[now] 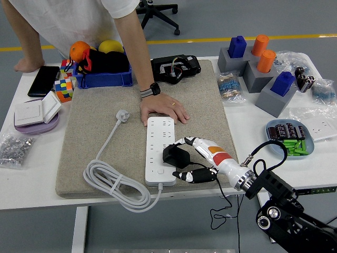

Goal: Press the white button,pick up the black plug,place it near the board,insert it into the board

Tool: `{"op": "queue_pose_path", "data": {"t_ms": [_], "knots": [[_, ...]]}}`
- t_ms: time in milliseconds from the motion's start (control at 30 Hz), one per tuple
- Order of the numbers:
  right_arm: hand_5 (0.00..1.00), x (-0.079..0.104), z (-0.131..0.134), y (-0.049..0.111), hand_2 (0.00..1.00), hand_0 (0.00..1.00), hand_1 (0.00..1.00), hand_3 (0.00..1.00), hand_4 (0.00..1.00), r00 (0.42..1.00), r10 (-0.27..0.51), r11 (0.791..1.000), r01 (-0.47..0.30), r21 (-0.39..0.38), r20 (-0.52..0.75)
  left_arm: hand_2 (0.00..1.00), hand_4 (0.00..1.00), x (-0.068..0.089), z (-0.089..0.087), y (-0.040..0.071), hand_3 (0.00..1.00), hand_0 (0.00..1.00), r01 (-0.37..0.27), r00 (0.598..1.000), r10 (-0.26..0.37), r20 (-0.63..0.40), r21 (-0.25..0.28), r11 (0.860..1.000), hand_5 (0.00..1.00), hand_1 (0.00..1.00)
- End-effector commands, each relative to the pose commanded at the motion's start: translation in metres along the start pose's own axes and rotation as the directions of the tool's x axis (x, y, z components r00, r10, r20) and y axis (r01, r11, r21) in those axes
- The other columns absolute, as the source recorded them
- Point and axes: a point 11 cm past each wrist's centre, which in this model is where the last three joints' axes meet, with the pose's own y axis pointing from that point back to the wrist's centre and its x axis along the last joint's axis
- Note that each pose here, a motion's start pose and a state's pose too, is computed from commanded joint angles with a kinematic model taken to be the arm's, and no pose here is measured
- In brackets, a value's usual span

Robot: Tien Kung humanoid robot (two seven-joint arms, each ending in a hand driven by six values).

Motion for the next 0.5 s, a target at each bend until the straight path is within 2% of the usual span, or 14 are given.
{"op": "queue_pose_path", "data": {"t_ms": [500], "knots": [[0.182,-0.0076,0.0008,-0.0014,0.728,0.817,0.764,0.648,0.872,1.0,-0.03,1.0,0.03,-0.004,0.002,0.512,0.585,-0.0003,0.0006,0.0001,0.576,0.465,0.0,1.0,0.0,-0.001,-0.001,1.0,0.273,0.495]]}}
